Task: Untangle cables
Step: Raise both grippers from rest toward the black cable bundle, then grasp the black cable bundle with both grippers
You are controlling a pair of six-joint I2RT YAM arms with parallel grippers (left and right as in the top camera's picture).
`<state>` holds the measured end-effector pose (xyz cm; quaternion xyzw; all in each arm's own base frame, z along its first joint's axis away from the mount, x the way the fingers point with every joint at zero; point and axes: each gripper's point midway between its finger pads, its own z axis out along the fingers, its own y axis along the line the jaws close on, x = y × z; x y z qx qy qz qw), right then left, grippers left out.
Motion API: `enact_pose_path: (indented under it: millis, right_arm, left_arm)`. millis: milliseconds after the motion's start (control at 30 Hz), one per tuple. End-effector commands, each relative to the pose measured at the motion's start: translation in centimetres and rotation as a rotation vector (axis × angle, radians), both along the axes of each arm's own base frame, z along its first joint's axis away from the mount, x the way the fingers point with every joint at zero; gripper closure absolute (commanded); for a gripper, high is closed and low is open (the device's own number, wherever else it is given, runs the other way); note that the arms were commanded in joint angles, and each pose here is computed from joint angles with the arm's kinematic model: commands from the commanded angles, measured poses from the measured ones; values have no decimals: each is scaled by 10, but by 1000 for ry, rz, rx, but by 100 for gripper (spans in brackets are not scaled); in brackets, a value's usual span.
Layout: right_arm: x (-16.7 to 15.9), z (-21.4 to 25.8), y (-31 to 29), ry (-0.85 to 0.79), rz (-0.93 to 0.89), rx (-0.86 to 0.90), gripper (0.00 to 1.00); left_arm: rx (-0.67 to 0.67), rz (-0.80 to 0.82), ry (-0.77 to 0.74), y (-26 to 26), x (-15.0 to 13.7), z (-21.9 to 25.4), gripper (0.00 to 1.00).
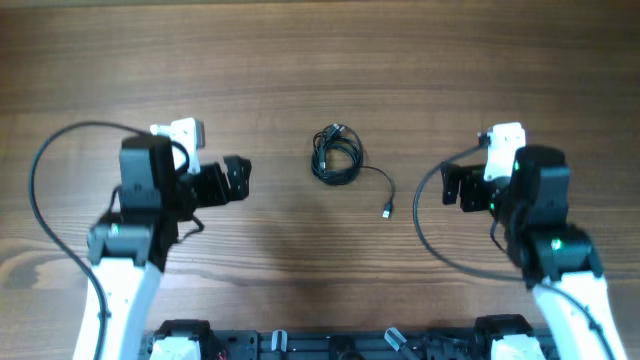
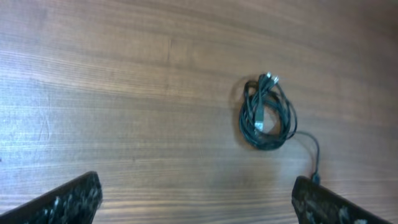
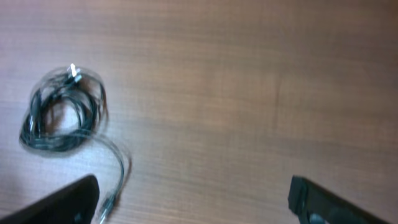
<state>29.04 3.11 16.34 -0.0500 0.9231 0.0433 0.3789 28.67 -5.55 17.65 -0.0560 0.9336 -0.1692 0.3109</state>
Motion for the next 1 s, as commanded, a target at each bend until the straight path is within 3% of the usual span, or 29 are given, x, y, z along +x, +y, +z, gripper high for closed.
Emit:
enact_pose_path:
  millis: [0, 133, 267, 467, 533, 700, 900, 967]
  right_arm:
    - [10, 14, 4, 80, 3, 13, 0]
    - [17, 30, 18, 100, 54, 74, 0]
    - [20, 35, 26, 78, 88, 107, 0]
    - [27, 41, 27, 40, 87, 109, 0]
    - [29, 43, 27, 33, 88, 109, 0]
    - [28, 42, 26, 34, 86, 107, 0]
    - [28, 42, 26, 35, 85, 108, 3]
    - [28, 42, 26, 35, 83, 111, 3]
  left_arm:
    - [-22, -8, 59, -5, 4, 8, 0]
    - [-93, -64, 37, -20, 8, 14, 0]
    - [-202, -56, -146, -31, 45, 51, 0]
    - [-53, -46, -112, -44, 95, 40, 0]
    - [28, -33, -91, -55, 116, 21, 0]
    - [55, -143, -22, -113, 142, -56, 2]
    - [98, -251, 118, -160, 128, -145, 19]
    - [116, -281, 160, -170, 118, -167, 31]
